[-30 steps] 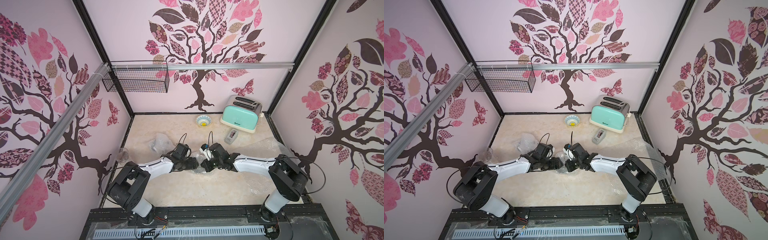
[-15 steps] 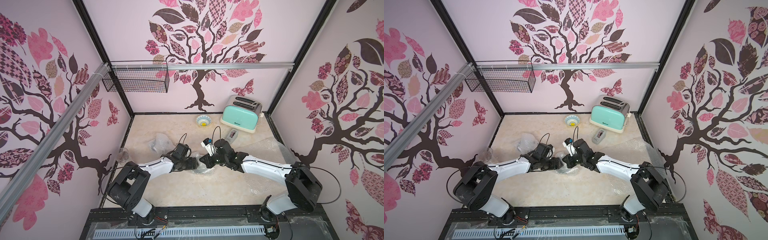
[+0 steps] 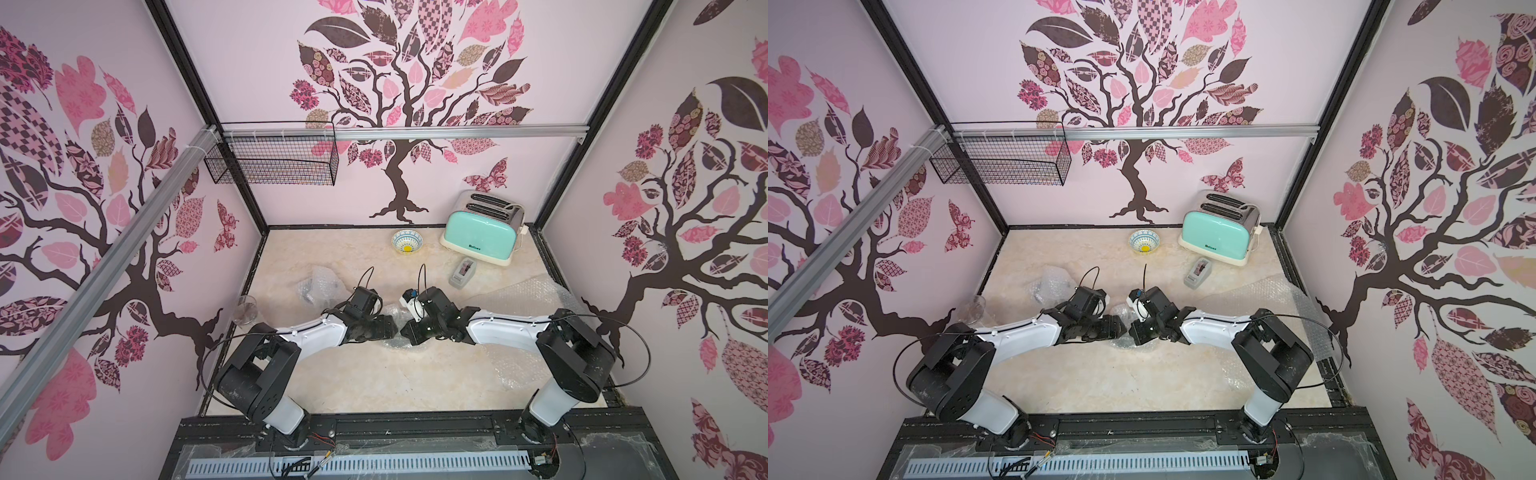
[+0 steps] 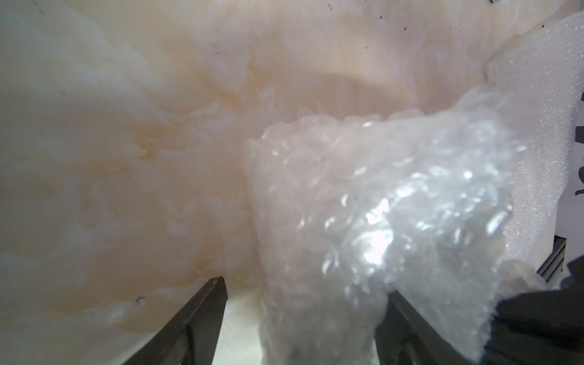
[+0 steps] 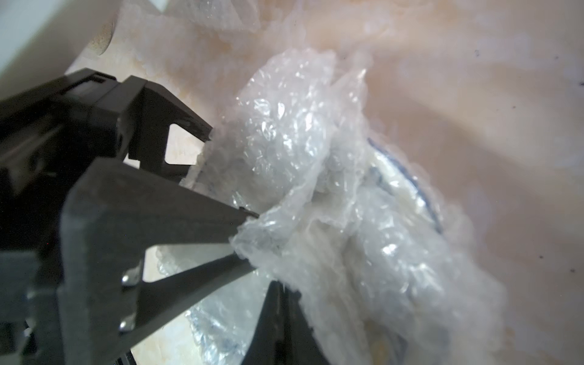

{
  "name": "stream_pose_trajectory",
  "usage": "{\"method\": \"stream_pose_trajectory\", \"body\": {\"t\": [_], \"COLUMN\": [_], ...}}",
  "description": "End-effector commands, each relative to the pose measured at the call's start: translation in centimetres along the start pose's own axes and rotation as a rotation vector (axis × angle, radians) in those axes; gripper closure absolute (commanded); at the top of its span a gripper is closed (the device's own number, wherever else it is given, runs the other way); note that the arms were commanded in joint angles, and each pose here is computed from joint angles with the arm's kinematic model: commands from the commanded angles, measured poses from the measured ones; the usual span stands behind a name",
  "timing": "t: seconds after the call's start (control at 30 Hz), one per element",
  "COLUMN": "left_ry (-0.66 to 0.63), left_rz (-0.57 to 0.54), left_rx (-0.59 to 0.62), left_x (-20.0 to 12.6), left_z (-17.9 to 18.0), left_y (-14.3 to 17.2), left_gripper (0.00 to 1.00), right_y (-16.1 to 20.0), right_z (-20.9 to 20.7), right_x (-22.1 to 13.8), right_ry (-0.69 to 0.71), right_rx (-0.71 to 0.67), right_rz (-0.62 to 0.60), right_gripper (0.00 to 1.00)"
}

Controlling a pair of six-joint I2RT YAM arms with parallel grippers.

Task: Wrap bowls in bubble wrap
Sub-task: Stick the tape on the bubble wrap.

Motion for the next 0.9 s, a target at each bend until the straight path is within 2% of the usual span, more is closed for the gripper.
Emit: {"method": "stream_pose_trajectory", "body": {"t": [0.0, 0.17, 0.33, 0.67, 0.8, 0.87], "left_ry": [-0.025, -0.025, -0.025, -0.030, -0.039, -0.045], "left_rz": [0.022, 0.022, 0.023, 0.023, 0.022, 0.019], "left_rx": [0.020, 0.018, 0.019, 0.017, 0.017, 0.015], "left_x": [0.0, 0.0, 0.0, 0.1, 0.1, 0.1], "left_z": [0.2, 0.2, 0.2, 0.3, 0.5, 0.5], "left_y": [0.4, 0.4, 0.4, 0.4, 0.4, 0.4], "left_gripper": [0.24, 0.24, 0.24, 0.24, 0.24, 0.24], "right_y": [0.0, -1.2, 0.5, 2.4, 0.6, -0.6], "right_z": [0.2, 2.5, 2.5, -0.9, 1.0, 2.2], "right_x": [-1.2, -3.8, -3.0, -0.9, -2.4, -3.9], "right_ry": [0.012, -0.093, -0.124, 0.031, -0.022, -0.061], "right_rx": [-0.021, -0.037, -0.009, 0.026, -0.014, -0.039], "right_rz": [-0.015, -0.093, -0.010, 0.056, -0.010, -0.083], "right_gripper": [1.00, 1.00, 1.00, 1.00, 0.99, 0.88]}}
Point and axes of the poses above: each gripper's point midway between its finger pads, its own x axis out along the fingers, its own z axis along the line the jaws close on, y = z × x, the point moved 4 cm from there along -x, back along the fingers, and after that the axes turned 14 degrees about x, right-handed, at the moved point
